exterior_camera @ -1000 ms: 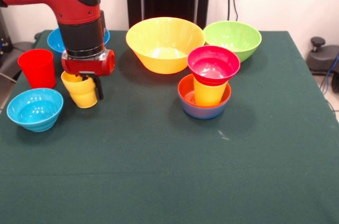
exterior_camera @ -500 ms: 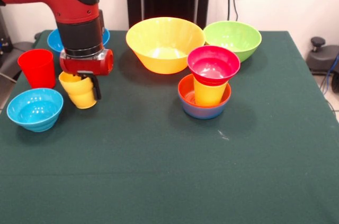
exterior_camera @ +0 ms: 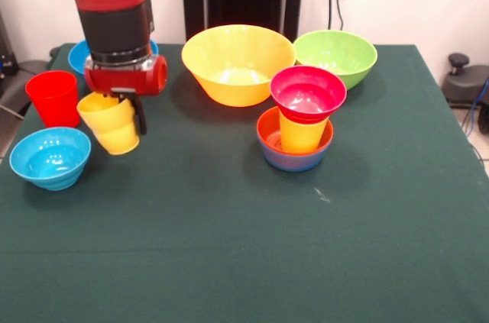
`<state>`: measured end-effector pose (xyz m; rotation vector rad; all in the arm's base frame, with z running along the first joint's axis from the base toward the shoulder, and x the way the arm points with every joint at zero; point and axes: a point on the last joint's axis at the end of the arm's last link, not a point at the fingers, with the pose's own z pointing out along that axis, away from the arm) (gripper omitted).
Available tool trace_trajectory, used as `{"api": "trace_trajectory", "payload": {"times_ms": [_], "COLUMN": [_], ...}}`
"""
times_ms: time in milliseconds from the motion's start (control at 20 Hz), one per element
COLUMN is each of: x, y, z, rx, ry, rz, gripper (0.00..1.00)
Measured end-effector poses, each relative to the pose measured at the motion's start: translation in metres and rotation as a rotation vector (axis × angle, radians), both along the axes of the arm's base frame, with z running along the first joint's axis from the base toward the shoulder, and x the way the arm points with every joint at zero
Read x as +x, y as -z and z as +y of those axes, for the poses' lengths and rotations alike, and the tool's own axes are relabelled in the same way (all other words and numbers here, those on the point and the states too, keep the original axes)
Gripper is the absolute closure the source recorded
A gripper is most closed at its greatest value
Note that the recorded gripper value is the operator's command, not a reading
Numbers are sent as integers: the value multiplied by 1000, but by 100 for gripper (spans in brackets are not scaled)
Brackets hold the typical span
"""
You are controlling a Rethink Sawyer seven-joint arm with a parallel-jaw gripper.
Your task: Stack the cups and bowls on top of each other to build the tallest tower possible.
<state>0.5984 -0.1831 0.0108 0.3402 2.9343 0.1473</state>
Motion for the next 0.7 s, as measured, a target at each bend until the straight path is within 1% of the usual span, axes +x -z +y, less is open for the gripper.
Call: {"api": "trace_trajectory", "payload": {"times_ms": [150, 200, 350, 500, 550, 700], "x": [9, 15, 26, 32, 35, 41], "y": [-18, -28, -52, -66, -76, -93], "z": [5, 8, 15, 21, 26, 38], "rx": [7, 9, 8, 7, 5, 3], "ry": [11, 17, 23, 24, 22, 14], "rz": [-3, -4, -7, -2, 2, 5], "gripper": [100, 100, 100, 100, 100, 100]}}
